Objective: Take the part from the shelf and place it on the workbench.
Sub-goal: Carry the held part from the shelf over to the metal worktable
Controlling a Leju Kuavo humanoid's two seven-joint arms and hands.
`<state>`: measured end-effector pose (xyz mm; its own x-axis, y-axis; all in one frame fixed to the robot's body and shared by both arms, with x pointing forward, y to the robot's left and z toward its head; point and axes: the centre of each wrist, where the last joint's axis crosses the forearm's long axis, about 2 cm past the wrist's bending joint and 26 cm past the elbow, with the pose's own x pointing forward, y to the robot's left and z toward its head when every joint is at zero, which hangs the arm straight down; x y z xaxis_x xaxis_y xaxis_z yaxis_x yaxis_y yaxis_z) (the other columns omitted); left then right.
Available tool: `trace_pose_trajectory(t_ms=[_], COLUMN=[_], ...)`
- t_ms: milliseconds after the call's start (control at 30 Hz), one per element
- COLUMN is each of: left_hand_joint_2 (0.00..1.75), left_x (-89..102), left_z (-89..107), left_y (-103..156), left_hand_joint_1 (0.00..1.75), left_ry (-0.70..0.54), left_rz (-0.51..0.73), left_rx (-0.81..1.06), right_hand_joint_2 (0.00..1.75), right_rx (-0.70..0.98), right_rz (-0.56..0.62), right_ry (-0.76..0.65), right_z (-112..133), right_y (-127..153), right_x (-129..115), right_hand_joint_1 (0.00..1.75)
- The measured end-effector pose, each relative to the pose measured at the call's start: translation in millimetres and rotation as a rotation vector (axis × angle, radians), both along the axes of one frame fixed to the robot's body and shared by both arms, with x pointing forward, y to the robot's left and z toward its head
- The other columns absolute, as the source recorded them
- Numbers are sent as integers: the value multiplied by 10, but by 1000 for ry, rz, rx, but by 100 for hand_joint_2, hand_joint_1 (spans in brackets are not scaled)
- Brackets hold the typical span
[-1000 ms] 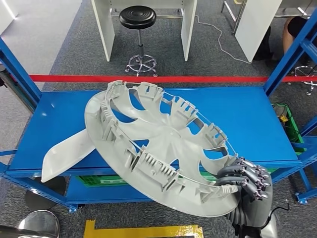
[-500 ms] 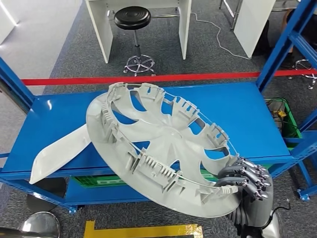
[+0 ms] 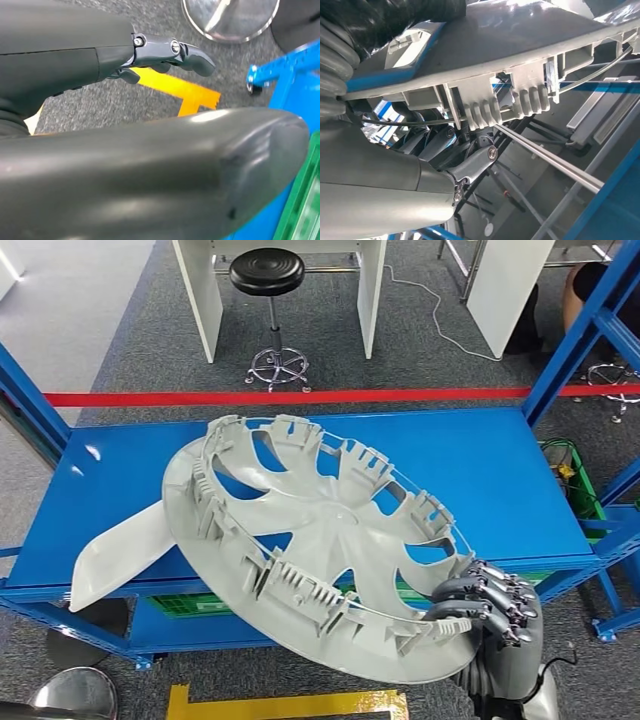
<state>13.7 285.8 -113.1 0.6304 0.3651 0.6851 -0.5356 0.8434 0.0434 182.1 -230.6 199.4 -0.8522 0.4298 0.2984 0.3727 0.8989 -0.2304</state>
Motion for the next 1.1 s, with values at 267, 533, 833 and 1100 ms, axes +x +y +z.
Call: trace_pose_trajectory(t_ms=[267,533,833,1100], left_hand_joint_2=[0,0,0,0], left_x=[16,35,38,30], left_z=[1,2,3,2], left_y=[-7,-8,-19,-18], left_hand_joint_1=[0,0,0,0], left_ry=[-6,-7,-7,-4], left_rz=[5,7,11,16], left_rx=[-5,-2,-4,-2], right_hand_joint_2=[175,175,175,175], right_rx=[-1,-2,-9,-9], right_rz=[-3,-6,-8,-7], right_ry=[5,5,0,1], right_z=[1,17,30,32], right_y=[1,3,4,5], right_x=[0,17,45,46], right_hand_joint_1=[175,175,175,175])
